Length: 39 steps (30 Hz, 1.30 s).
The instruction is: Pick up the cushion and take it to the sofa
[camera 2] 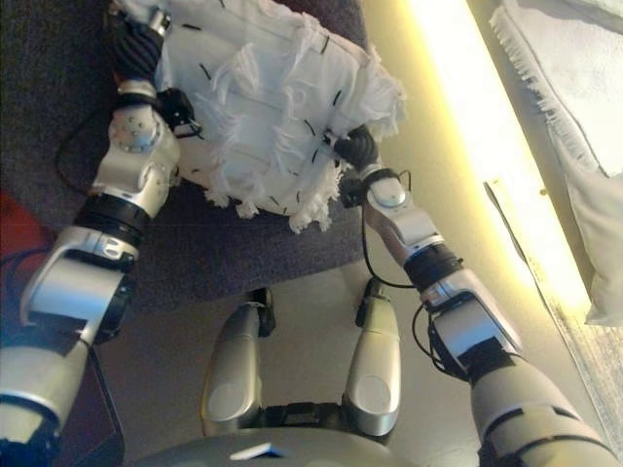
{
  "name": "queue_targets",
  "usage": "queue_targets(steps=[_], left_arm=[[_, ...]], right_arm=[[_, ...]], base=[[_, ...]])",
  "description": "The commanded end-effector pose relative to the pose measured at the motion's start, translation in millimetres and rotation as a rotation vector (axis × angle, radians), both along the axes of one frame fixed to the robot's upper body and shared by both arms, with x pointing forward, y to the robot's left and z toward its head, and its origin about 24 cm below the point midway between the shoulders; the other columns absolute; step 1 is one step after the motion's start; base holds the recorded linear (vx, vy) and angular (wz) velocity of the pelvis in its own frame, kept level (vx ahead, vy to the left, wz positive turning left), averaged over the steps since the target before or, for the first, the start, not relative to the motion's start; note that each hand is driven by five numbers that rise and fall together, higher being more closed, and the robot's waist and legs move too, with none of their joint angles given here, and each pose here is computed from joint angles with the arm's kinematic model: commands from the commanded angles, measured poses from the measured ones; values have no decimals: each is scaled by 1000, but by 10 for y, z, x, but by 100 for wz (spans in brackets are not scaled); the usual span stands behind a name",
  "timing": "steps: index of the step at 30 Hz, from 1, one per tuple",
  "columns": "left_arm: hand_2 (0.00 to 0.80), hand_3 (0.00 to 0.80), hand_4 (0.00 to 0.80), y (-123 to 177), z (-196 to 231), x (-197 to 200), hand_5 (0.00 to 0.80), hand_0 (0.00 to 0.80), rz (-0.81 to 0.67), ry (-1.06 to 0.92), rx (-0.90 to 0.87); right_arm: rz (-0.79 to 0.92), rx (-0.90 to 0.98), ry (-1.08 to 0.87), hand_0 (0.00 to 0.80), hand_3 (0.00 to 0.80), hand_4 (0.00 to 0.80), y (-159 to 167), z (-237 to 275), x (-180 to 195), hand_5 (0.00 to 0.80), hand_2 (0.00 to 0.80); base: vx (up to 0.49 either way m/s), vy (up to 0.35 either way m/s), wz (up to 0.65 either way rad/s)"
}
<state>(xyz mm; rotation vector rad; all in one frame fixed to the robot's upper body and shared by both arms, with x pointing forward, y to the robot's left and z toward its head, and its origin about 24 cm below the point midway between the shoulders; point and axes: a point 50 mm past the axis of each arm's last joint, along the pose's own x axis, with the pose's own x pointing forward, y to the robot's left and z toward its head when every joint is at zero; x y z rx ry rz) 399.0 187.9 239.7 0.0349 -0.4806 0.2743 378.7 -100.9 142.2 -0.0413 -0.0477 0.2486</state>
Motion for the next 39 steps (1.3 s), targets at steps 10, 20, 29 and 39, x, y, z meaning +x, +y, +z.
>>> queue_targets(steps=[10, 20, 29, 39], left_arm=[[800, 800, 800, -961, 1105, -371, 800, 800, -515, -509, 105], [0, 0, 0, -721, 992, -128, 0, 0, -343, -306, 108], [0, 0, 0, -492, 875, -49, 0, 0, -143, -247, 112], [0, 0, 0, -45, 725, -9, 0, 0, 21, -157, 27]], right_arm=[[208, 83, -436, 800, 800, 800, 665, 906, -184, 800, 800], [239, -31, -325, 329, 329, 329, 603, 927, -30, 329, 329], [233, -8, -301, 0, 0, 0, 521, 837, -26, 0, 0], [187, -33, -282, 0, 0, 0, 312, 764, -29, 0, 0]], base=[[-27, 7, -3], [-40, 27, -5], [-15, 2, -1], [26, 22, 0]])
